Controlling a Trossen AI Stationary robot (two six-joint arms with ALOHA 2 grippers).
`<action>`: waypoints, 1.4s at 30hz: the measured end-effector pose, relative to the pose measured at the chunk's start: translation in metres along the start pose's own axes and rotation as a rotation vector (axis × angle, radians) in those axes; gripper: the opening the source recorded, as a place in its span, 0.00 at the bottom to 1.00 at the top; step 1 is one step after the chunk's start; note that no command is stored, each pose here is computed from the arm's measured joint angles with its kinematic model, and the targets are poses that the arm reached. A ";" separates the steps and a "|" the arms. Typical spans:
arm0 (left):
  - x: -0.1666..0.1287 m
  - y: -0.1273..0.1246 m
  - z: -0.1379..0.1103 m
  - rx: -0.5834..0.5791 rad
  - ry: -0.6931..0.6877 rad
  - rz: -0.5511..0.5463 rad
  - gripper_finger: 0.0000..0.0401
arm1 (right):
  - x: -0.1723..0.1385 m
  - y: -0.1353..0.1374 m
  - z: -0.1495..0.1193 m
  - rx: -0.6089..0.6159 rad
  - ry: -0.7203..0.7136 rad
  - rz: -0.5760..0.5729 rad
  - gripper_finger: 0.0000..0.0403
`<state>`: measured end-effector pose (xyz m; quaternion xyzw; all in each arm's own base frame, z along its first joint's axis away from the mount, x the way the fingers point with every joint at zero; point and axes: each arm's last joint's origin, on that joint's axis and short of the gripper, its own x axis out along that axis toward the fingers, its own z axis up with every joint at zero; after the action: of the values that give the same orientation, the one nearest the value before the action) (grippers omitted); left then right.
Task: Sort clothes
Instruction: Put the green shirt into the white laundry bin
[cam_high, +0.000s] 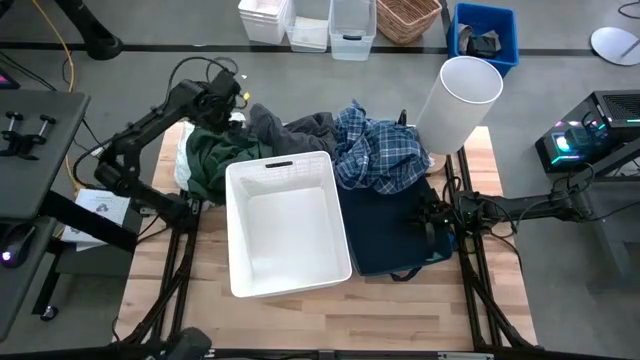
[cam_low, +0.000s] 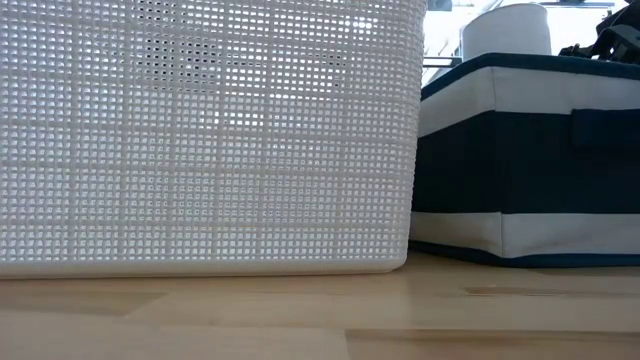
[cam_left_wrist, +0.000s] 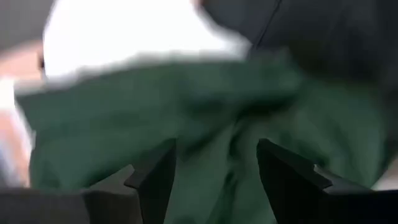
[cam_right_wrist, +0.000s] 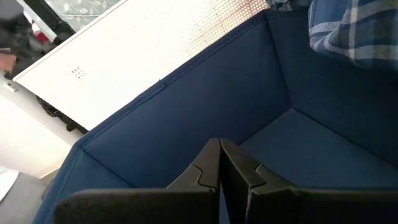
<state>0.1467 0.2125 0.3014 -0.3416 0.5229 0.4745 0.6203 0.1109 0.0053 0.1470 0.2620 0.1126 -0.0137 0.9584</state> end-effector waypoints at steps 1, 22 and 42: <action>0.001 0.000 -0.004 -0.001 0.047 0.018 0.53 | 0.000 0.000 0.000 0.000 0.000 0.000 0.00; 0.100 -0.008 -0.037 -0.114 0.091 0.062 0.52 | 0.000 0.000 0.000 0.000 0.001 0.000 0.00; -0.058 -0.006 -0.039 0.009 -0.377 -0.172 0.01 | 0.000 0.000 0.000 0.000 0.000 0.000 0.00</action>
<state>0.1400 0.1615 0.3491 -0.2876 0.3685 0.4729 0.7469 0.1109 0.0053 0.1469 0.2621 0.1126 -0.0138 0.9583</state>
